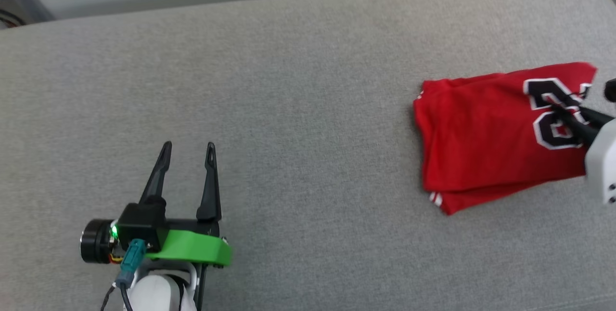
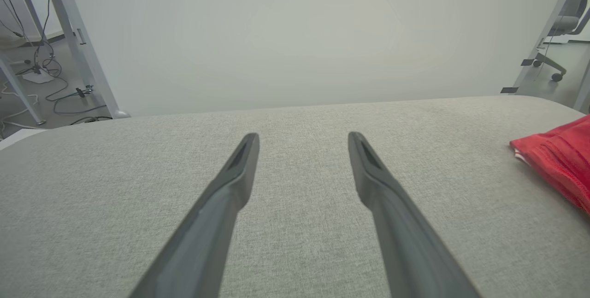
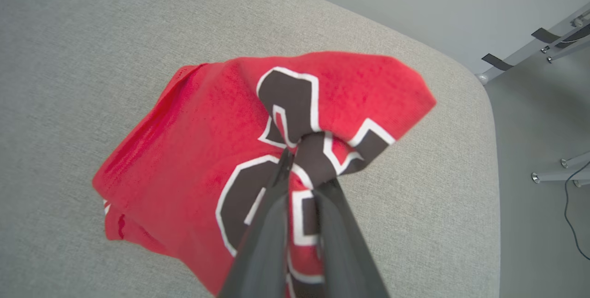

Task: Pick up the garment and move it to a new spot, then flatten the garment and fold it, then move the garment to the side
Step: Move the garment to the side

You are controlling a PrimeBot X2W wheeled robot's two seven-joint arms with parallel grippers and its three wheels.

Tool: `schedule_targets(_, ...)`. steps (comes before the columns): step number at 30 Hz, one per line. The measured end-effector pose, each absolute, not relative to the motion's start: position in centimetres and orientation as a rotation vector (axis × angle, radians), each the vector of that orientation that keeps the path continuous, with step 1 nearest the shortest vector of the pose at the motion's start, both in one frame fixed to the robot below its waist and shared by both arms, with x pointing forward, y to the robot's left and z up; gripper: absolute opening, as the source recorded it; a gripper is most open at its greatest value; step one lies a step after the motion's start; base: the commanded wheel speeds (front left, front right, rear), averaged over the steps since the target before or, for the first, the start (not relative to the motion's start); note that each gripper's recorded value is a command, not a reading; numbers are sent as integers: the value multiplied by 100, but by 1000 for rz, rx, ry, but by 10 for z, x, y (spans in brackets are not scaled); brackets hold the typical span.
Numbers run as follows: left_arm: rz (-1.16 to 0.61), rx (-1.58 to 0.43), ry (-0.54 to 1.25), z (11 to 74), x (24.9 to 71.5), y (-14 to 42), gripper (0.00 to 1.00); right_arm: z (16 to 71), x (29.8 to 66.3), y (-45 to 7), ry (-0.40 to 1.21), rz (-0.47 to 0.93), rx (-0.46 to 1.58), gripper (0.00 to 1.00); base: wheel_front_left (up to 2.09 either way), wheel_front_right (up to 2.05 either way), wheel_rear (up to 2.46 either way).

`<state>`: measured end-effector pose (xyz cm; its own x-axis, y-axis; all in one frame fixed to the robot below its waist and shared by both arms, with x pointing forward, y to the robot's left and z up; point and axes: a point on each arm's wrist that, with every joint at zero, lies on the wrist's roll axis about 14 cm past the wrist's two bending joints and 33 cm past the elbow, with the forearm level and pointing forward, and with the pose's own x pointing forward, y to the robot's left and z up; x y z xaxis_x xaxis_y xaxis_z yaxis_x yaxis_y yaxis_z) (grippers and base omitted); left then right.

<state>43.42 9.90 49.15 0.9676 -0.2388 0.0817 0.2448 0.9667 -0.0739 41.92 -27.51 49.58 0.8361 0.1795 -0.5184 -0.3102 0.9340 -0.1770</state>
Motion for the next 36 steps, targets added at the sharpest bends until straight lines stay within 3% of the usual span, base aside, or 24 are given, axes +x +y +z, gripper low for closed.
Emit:
schedule_targets(17,-322,-92,-14,436,486,77,100,462,461,-448,686,-194,-436,0,0,0,0)
schedule_targets(27,-313,-88,25,414,490,81,100,446,477,-479,666,-294,-456,0,0,0,0)
schedule_targets(28,-312,-86,24,414,490,82,100,447,478,-480,653,-304,-451,46,0,0,0)
schedule_targets(29,-310,-84,22,415,490,83,100,449,478,-481,641,-312,-449,100,0,0,0)
schedule_targets(36,-301,-74,-9,434,486,86,100,478,481,-481,489,-319,-470,100,0,0,0)
